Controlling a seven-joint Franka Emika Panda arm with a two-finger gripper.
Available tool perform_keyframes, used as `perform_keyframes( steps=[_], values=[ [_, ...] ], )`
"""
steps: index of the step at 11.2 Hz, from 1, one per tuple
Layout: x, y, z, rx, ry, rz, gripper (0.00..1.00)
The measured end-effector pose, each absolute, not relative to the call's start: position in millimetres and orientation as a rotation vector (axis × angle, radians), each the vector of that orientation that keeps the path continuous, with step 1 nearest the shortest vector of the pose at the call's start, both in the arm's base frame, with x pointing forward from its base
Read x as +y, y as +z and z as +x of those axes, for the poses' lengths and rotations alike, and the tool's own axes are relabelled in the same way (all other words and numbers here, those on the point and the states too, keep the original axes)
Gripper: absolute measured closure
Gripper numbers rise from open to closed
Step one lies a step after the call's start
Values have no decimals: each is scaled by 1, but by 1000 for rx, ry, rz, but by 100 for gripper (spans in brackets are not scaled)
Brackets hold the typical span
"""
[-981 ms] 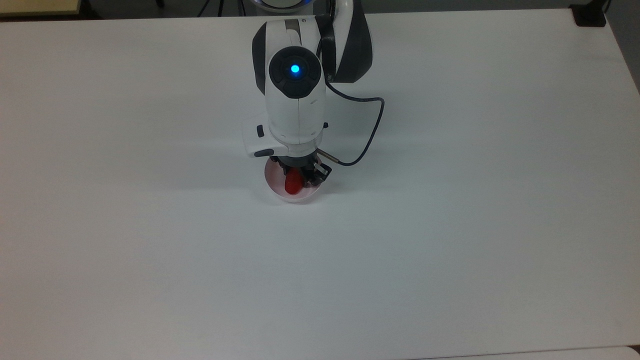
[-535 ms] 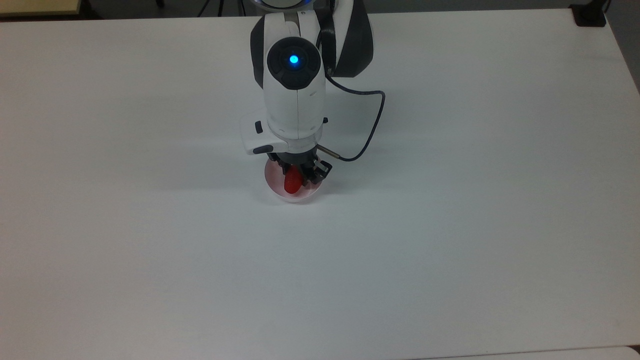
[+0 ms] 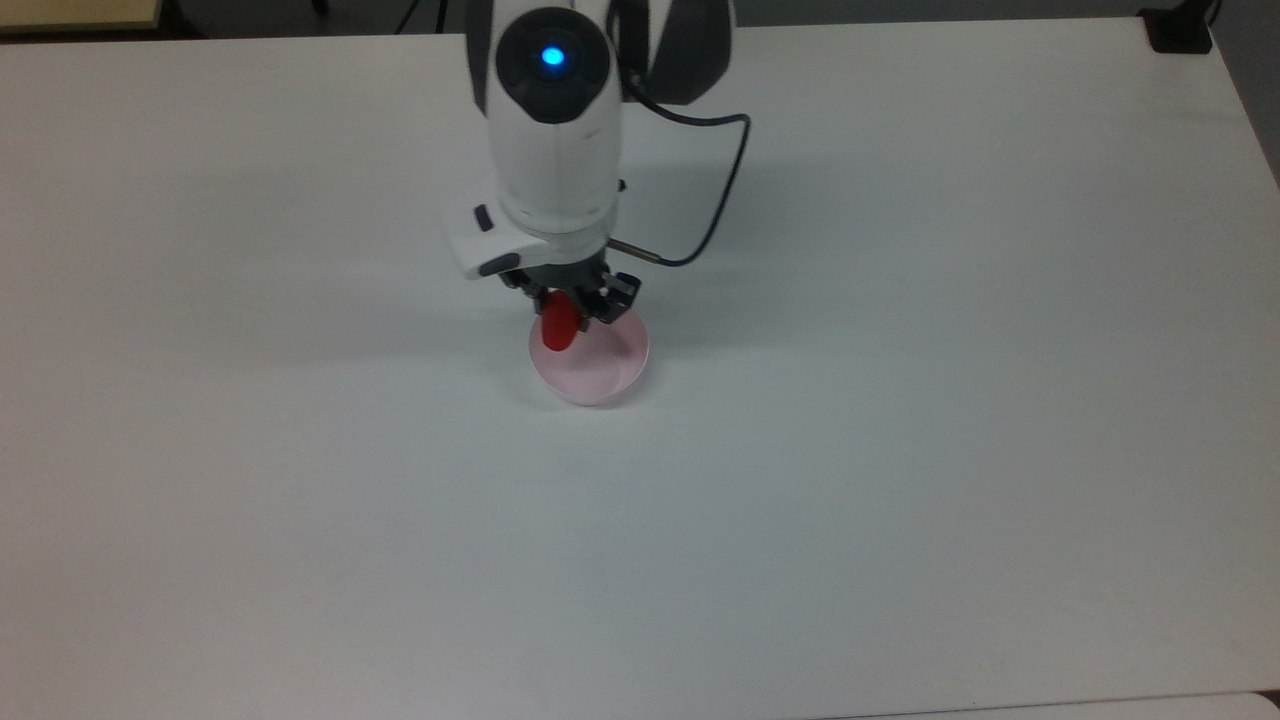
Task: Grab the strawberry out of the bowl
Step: 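Lift the strawberry out of the bowl and carry it aside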
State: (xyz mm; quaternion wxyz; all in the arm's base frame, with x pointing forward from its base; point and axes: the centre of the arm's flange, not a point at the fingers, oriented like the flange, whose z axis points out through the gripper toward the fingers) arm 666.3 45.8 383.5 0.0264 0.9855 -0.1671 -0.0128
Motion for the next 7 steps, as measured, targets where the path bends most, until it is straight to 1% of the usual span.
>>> perform_keyframes(
  steps=[3, 5, 6, 7],
  values=[
    [-43, 382, 666, -388, -54, 3000, 55],
    [-106, 376, 659, -320, -87, 2997, 55],
    [-131, 373, 655, -291, -97, 2993, 52],
    [-152, 369, 652, -280, -100, 2982, 52]
  ],
)
